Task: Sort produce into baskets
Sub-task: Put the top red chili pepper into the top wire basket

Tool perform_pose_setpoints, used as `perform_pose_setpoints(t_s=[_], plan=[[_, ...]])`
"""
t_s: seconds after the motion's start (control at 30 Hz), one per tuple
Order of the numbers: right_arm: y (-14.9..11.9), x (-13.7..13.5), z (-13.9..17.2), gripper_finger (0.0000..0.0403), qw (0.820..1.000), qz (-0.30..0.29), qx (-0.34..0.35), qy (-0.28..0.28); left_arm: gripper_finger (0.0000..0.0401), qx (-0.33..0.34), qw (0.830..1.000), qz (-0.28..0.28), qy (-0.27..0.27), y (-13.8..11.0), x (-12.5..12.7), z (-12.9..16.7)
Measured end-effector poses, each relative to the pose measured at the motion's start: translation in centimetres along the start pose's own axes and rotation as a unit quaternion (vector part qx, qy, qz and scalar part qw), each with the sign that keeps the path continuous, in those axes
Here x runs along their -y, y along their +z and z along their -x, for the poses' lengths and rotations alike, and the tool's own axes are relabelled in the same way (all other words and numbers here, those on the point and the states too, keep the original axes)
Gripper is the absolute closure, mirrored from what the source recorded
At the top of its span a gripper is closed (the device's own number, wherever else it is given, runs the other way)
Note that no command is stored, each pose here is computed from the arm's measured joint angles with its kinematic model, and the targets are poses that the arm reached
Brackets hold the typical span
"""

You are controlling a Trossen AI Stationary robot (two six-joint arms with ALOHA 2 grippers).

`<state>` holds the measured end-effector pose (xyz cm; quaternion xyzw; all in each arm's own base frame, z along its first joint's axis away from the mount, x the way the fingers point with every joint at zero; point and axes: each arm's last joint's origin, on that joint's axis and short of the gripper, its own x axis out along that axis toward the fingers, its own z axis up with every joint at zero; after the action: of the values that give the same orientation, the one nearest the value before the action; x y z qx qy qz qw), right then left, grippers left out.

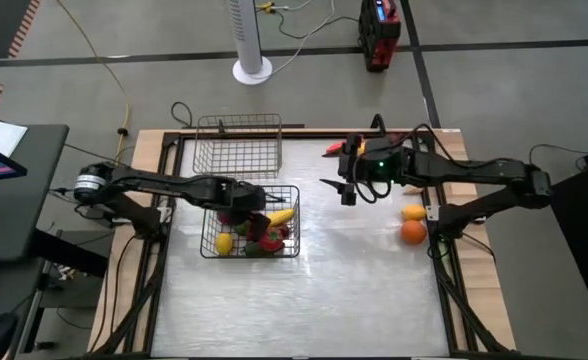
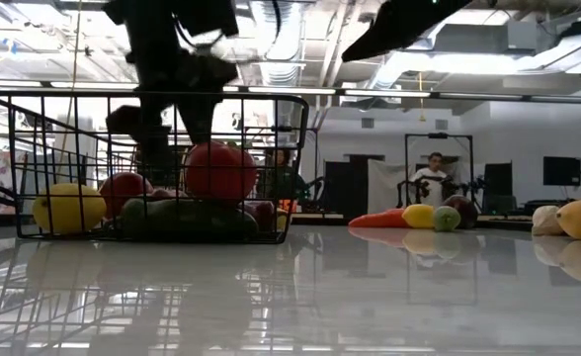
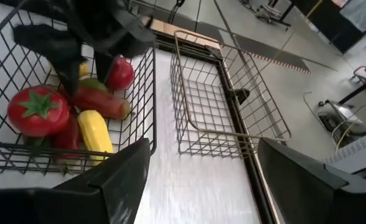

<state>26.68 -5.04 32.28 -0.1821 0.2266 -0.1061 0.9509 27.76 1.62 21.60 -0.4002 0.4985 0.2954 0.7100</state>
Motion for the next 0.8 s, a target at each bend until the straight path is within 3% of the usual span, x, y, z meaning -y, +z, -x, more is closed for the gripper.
perform_pose_setpoints(t_s=[0.3,0.5,0.6,0.8], plan=[[0.6,0.2,0.0,0.0078,0.998,0.043,0.056,-0.003,0.0097,-0.041,0.996,0.033,0.068,-0.2,0.1,-4.1],[1.0,0.5,0.4,0.0078,0.995,0.042,0.089,0.012,0.0105,-0.043,0.996,0.022,0.076,0.1,0.1,-5.2],[0.9,0.7,0.3,0.0078,0.995,0.041,0.087,0.009,0.0133,-0.037,0.996,0.014,0.078,0.1,0.1,-5.2],[0.9,0.7,0.3,0.0078,0.995,0.038,0.086,0.01,0.0229,-0.026,0.996,-0.002,0.09,0.1,-0.1,-5.3]])
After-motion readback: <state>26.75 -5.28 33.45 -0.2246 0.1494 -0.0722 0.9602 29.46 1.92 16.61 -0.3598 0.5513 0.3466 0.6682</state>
